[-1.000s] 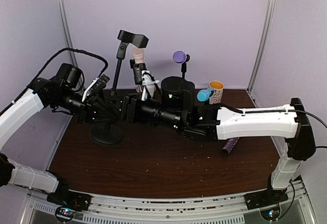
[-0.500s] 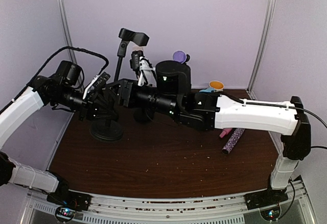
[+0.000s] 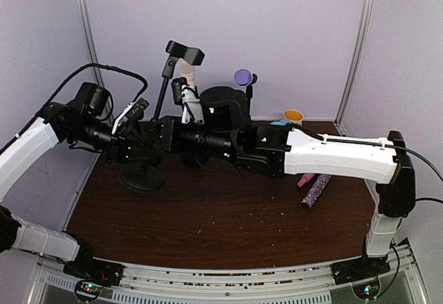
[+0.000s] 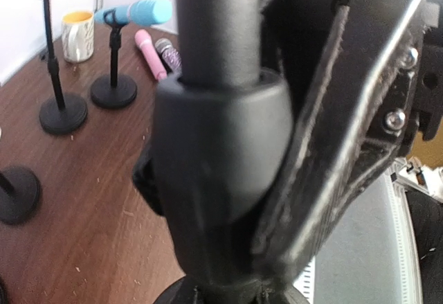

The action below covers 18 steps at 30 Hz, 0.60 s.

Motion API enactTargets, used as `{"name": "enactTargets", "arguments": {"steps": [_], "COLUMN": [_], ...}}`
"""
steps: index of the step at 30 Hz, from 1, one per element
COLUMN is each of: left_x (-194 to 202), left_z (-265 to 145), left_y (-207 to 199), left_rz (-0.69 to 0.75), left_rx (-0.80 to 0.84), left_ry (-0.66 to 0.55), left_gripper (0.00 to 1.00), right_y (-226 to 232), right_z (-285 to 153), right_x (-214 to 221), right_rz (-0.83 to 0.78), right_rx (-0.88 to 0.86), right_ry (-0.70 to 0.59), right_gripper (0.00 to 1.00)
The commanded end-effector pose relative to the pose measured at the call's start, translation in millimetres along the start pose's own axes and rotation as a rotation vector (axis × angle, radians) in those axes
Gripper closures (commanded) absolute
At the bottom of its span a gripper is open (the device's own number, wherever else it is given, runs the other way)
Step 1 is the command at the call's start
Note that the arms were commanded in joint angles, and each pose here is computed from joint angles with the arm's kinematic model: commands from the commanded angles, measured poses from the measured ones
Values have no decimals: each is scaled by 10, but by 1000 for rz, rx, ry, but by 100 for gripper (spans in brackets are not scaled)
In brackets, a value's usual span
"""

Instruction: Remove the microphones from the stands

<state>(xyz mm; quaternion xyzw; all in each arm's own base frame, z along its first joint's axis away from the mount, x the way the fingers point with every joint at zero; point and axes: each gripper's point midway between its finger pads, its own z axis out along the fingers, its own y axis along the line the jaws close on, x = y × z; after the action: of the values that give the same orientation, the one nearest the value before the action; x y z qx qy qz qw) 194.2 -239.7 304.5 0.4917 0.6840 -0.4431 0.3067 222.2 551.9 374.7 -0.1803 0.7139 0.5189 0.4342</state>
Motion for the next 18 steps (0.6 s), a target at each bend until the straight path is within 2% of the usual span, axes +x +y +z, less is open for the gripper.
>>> {"name": "enactTargets", "arguments": {"steps": [1, 7, 14, 18], "left_x": [-274, -310, -441, -447], "left_z": [-72, -99, -156, -171], "left_y": [-57, -154, -416, -514], "left_rz": [127, 121, 82, 61], "left_rx": [1, 44, 191, 257], "left_ry": [-70, -83, -146, -167], "left_gripper": [100, 100, 100, 100], "right_y": [182, 440, 988, 1196], "right_z": [43, -173, -620, -795], "right_x": [-162, -450, -669, -735], "right_rz": [59, 79, 21, -5], "right_rx": [-106, -346, -687, -798], "right_ry": [-24, -87, -129, -126], "right_gripper": [89, 99, 100, 100]}}
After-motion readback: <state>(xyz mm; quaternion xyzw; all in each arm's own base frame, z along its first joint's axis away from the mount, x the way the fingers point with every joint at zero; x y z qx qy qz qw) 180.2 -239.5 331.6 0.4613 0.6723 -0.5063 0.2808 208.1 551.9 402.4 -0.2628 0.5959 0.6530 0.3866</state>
